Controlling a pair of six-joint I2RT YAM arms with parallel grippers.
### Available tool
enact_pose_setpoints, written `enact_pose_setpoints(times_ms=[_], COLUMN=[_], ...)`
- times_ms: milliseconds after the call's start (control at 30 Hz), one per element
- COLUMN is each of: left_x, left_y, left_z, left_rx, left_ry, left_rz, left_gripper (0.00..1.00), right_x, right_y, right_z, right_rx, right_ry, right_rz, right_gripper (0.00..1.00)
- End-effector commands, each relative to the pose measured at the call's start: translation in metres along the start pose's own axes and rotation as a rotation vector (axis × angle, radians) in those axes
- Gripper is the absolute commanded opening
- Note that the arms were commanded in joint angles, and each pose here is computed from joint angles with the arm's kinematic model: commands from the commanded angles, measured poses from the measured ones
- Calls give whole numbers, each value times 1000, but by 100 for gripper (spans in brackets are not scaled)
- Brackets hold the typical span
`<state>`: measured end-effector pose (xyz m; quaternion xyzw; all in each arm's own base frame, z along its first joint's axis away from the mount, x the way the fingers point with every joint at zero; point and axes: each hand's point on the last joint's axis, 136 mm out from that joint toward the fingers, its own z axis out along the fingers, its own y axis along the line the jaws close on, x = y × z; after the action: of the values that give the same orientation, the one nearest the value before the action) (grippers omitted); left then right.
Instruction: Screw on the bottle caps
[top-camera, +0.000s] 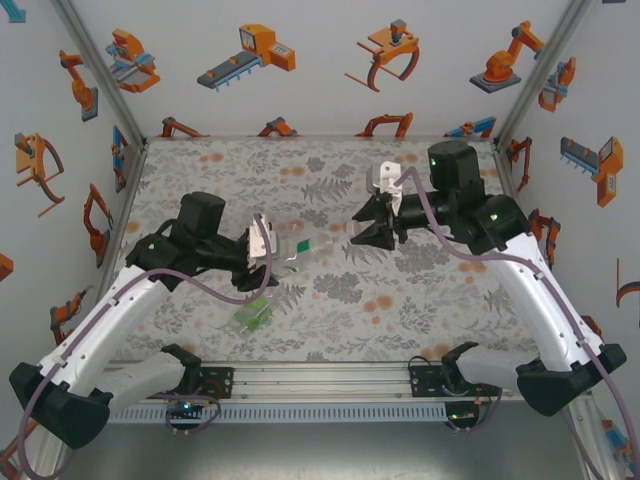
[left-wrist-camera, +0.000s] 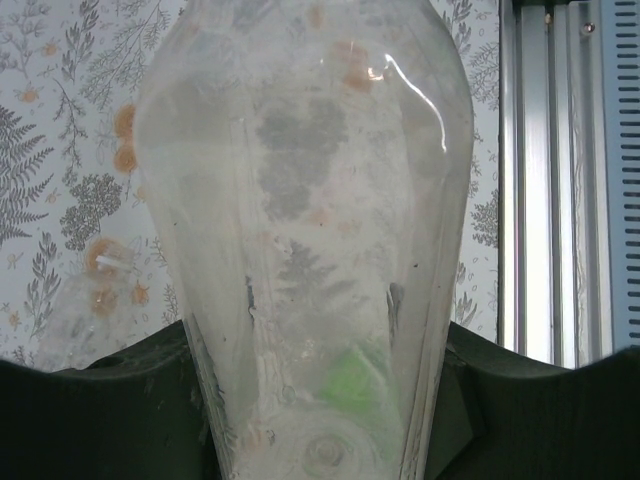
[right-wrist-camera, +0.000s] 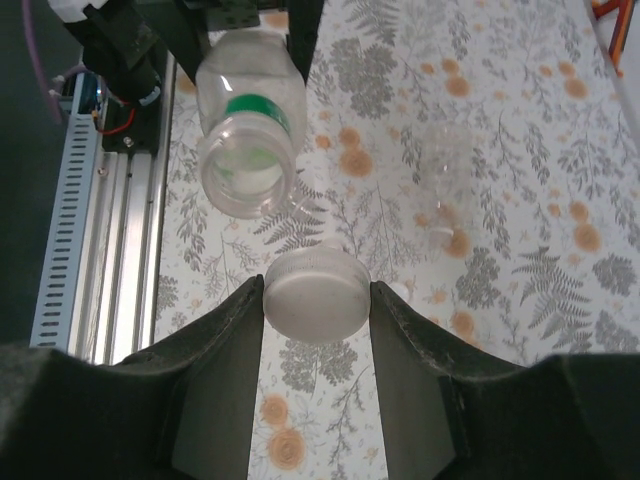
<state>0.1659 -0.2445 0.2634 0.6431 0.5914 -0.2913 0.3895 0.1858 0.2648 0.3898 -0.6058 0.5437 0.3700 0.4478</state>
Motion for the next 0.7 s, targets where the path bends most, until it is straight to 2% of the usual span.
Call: enact_pose_setpoints(times_ms=[0,367,667], left_x=[-10,-13,-14], left_y=[-4,-7,-9], left_z=[-5,-3,-4], left_rx=[10,17,17], left_ry=[-5,-4,-7], left_rz=[52,68,73], left_gripper=[0,0,0], right_x=[-20,-22,-22], right_y=[23,35,33], right_z=[1,22,31], right_rx=[-117,-182,-170], right_ry=[-56,-23,-21], right_rz=[-47,-47,-51], right_gripper=[0,0,0])
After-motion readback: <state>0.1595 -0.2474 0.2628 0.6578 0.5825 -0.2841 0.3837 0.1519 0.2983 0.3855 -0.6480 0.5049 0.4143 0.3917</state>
